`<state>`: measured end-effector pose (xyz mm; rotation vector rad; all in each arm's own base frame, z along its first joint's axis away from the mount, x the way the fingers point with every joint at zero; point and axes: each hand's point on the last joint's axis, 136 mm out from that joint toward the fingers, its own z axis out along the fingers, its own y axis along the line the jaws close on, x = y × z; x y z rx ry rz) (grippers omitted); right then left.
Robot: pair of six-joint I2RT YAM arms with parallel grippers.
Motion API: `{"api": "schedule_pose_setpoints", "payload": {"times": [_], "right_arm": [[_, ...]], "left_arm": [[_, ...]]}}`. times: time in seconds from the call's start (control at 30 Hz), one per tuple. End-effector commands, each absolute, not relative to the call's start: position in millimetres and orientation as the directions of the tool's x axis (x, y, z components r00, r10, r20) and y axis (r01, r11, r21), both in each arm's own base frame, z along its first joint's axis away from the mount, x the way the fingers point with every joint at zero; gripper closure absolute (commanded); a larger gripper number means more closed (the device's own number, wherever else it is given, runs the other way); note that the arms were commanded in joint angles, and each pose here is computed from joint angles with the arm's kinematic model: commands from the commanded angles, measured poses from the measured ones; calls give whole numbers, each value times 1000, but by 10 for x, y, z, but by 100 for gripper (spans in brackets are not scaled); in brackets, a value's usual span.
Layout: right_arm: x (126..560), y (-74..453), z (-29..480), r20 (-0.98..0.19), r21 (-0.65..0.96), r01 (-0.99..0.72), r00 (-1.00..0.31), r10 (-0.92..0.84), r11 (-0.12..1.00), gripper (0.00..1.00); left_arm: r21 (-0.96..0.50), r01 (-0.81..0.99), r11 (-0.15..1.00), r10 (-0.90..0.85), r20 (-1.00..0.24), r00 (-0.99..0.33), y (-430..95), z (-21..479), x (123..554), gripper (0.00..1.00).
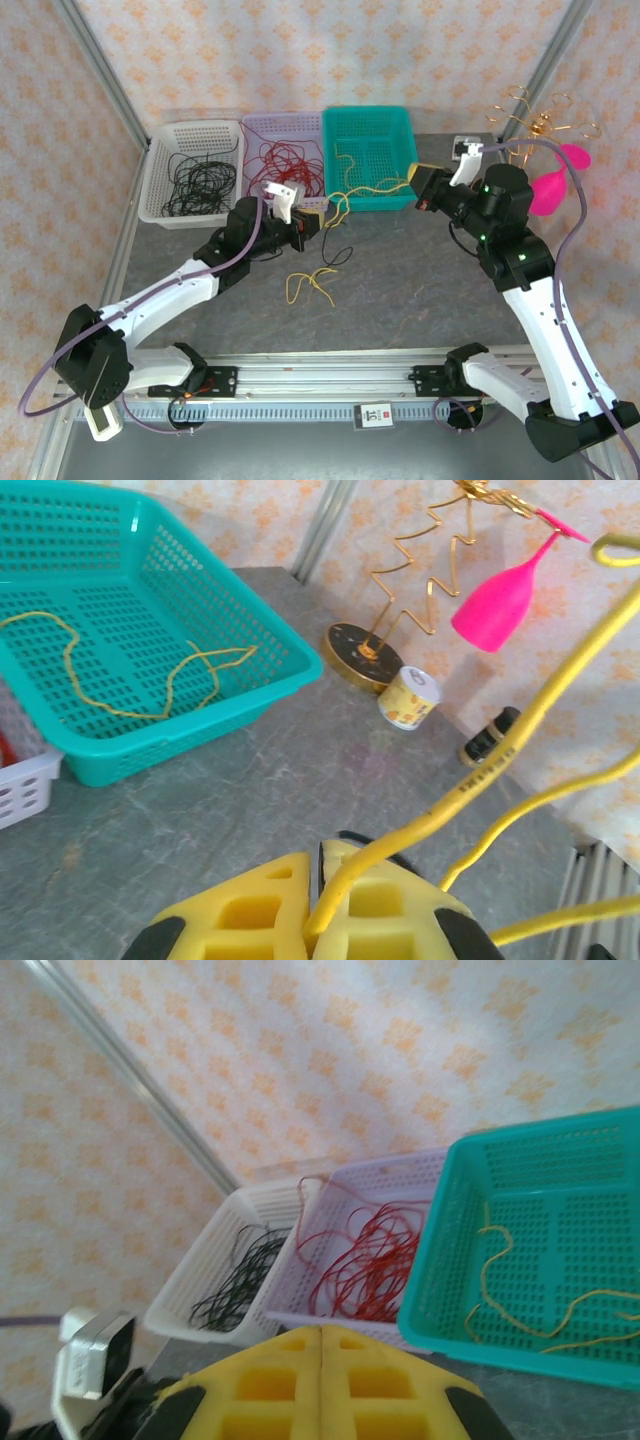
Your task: Untangle the cables
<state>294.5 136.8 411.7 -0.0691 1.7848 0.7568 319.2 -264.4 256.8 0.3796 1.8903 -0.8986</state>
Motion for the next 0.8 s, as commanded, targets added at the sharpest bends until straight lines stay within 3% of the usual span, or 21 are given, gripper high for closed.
{"api": "schedule_pose_setpoints", "payload": {"times": [0.0, 0.17, 0.33, 0.77], "right_arm": [[3062, 1113, 4473, -918, 396, -339, -181, 354, 854, 100], [3191, 910, 4694, -937, 349, -240, -85, 339, 906, 100], [3320, 859, 4597, -945, 323, -179, -114, 307, 929, 100], [3507, 1439, 4293, -899, 427, -359, -270, 345, 830, 100]], "left_arm": [[-377, 537, 754, -91, -870, -484, -2442, 2371, 3223, 100], [-377, 512, 772, -91, -863, -498, -2346, 2261, 3172, 100], [-372, 518, 770, -116, -881, -459, -2283, 2437, 3144, 100], [-334, 718, 610, -80, -928, -364, -2835, 3212, 2931, 100]]}}
